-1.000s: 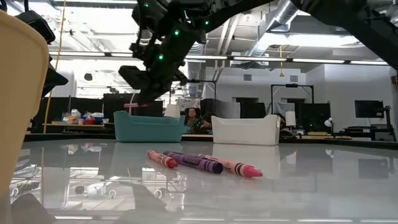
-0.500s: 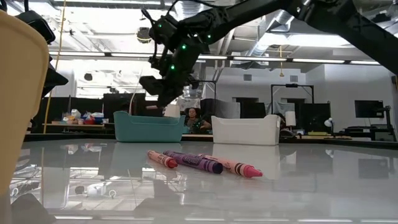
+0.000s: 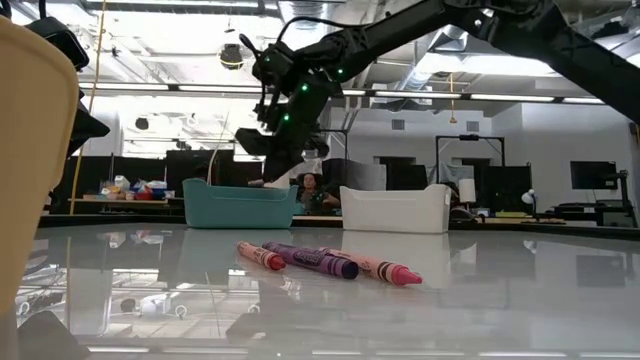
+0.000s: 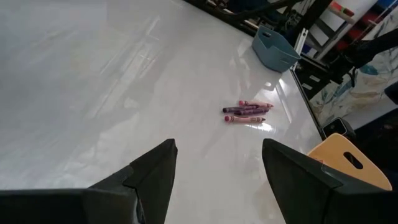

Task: Sort crayons
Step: Put the red crayon into the top green bin, then put the pink crayon into the yellow bin

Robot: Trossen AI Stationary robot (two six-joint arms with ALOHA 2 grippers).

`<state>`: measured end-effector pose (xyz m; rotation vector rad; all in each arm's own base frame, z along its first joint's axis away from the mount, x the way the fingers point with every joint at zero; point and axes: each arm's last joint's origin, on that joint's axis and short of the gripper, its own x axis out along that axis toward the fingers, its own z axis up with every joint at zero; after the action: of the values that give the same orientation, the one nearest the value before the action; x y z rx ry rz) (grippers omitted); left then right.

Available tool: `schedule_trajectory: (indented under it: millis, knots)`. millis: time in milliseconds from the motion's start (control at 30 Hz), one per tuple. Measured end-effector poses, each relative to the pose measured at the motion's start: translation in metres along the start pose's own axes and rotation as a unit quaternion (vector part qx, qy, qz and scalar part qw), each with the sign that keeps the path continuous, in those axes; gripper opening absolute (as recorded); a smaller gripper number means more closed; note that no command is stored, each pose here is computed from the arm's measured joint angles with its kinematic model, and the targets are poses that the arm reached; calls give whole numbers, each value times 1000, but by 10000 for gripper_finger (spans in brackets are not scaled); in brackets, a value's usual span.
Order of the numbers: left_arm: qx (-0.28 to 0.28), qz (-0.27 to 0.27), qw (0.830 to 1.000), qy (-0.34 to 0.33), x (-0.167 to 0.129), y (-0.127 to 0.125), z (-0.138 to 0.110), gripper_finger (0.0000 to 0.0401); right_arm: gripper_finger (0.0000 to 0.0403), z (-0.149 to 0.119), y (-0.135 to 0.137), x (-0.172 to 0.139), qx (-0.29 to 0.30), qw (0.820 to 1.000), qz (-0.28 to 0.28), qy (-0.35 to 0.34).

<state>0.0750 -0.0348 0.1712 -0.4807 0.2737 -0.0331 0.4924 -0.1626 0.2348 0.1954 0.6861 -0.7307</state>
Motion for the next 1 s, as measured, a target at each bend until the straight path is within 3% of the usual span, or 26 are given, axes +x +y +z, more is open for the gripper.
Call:
schedule_trajectory:
  millis: [267,567,767,1000]
  knots:
    - [0,0,1000,0,0,0,0,228,52,-1,-2,3,10,1000,2,4]
    - [0,0,1000,0,0,0,0,228,56,-1,0,-1,-9,999,28,16]
    - [0,0,1000,0,0,0,0,228,56,6,5,-44,-32,996,62,48]
    - [0,0,1000,0,0,0,0,228,56,-11,23,-102,-95,981,79,149]
